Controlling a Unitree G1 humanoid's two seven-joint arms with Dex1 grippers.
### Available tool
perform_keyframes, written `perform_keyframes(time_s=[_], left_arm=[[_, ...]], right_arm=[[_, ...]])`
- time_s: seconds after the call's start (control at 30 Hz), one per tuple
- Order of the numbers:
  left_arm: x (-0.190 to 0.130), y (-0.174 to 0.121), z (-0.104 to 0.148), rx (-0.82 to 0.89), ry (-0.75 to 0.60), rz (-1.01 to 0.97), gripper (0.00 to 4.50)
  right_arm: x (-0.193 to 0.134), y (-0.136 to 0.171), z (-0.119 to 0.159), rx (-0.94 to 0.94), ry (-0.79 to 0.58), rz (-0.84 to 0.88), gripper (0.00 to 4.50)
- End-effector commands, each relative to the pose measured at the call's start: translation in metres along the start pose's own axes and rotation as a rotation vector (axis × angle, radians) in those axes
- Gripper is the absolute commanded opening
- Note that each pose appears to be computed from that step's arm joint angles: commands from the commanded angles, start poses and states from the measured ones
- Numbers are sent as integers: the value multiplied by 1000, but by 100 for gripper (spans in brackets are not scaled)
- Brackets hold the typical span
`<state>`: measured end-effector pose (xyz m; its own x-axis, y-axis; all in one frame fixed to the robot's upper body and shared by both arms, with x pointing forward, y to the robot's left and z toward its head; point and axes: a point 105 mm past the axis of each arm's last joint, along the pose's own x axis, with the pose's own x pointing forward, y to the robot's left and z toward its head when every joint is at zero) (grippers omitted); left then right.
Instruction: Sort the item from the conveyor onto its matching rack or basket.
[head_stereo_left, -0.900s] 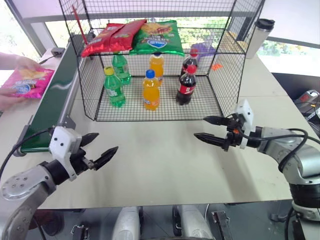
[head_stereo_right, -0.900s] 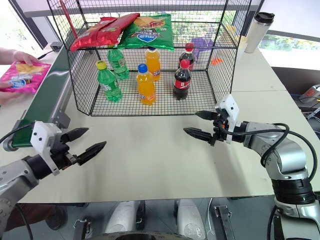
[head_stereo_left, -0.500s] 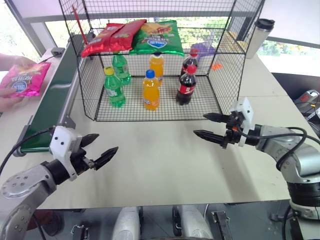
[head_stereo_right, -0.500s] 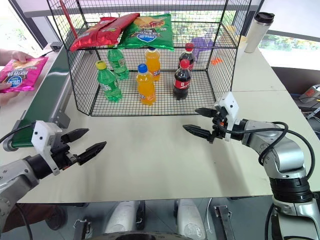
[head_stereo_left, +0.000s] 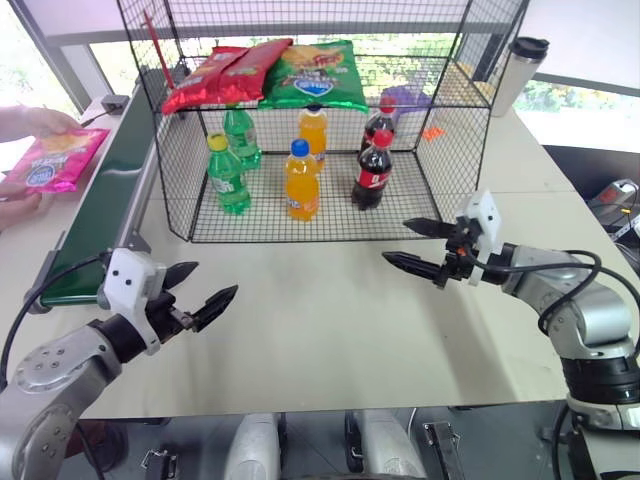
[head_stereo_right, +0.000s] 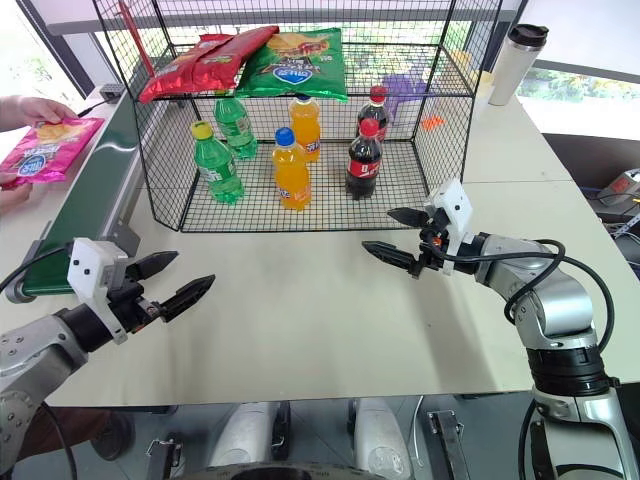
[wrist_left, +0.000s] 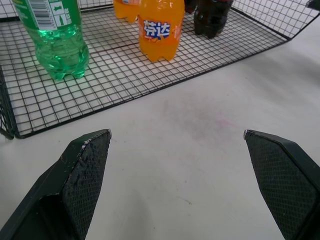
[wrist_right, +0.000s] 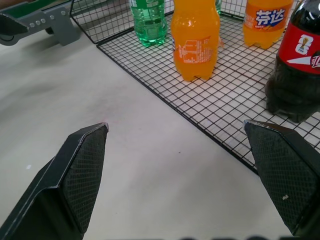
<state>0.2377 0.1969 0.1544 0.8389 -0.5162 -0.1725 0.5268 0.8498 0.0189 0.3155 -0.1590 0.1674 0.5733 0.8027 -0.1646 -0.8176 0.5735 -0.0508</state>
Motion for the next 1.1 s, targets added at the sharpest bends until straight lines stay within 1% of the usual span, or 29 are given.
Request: perform_keyframes(time_s=[0.03,0.23,0.3,0.37,0.5,0.63,0.83,1.1], left_arm=[[0,-4,6,26,-26,-8,444],[2,-5,7,27,-27,-17,444],[2,-3,7,36,-20,-14,444],[1,-2,7,54,-15,-5,444],[3,-3,13,68,-38,-8,444],[6,1,19,87,-53,35,444],[7,-4,12,105,-20,11,444],[7,-1,13,121,-21,15,444]], right_arm=[[1,0,11,-48,-34,7,450],[3,5,9,-73,-30,39,450],[3,0,12,-31,-60,2,450],[3,-2,10,-38,-50,-7,450],[3,-4,6,-45,-40,-5,450],[8,-5,3,-55,-24,-21,450],[10,-4,5,-59,-35,-15,450],[11,-6,4,-67,-40,-23,450]])
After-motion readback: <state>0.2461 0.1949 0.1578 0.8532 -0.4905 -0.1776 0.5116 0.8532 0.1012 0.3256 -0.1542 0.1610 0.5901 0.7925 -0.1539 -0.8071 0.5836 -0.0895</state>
